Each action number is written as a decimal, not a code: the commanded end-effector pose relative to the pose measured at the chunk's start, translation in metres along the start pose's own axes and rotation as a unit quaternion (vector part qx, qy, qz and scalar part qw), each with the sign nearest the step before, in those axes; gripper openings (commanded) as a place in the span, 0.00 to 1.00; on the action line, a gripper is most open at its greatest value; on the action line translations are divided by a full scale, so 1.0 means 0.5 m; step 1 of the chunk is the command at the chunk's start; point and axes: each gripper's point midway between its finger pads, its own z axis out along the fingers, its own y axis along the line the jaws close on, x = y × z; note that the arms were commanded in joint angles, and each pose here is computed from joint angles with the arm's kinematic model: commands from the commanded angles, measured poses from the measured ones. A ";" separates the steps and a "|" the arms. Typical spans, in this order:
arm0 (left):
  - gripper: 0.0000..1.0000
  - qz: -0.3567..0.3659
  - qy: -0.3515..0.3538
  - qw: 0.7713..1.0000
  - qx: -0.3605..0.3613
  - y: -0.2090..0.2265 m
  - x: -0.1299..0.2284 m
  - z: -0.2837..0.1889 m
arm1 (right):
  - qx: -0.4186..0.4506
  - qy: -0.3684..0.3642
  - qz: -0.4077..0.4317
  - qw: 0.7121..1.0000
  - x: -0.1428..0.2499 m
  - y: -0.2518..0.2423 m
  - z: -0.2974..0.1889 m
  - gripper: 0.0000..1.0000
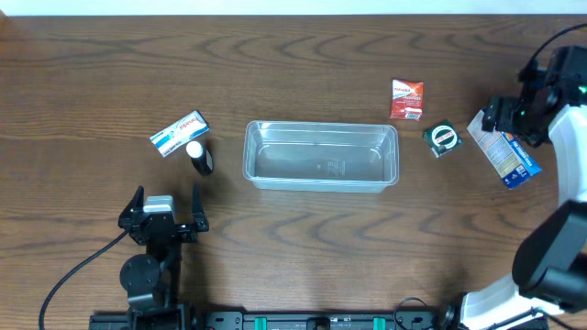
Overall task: Pack container
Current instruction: 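Move the right gripper to the blue box and grasp it, then lift the blue box and carry it over the clear container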
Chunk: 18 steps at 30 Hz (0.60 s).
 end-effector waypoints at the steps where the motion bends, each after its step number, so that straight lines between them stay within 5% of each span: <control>1: 0.98 -0.007 0.025 1.000 0.002 -0.002 0.033 0.002 | 0.014 0.023 -0.010 1.000 0.010 -0.016 0.025 0.89; 6: 0.98 -0.007 0.025 1.000 0.002 -0.002 0.033 0.002 | 0.016 0.052 -0.010 0.998 0.030 -0.018 0.059 0.72; 13: 0.98 -0.007 0.025 1.000 0.002 -0.002 0.033 0.002 | 0.019 0.065 -0.010 0.998 0.040 -0.020 0.069 0.22; 18: 0.98 -0.007 0.025 1.000 0.002 -0.002 0.033 0.002 | 0.018 0.060 0.019 0.998 0.035 -0.019 0.066 0.14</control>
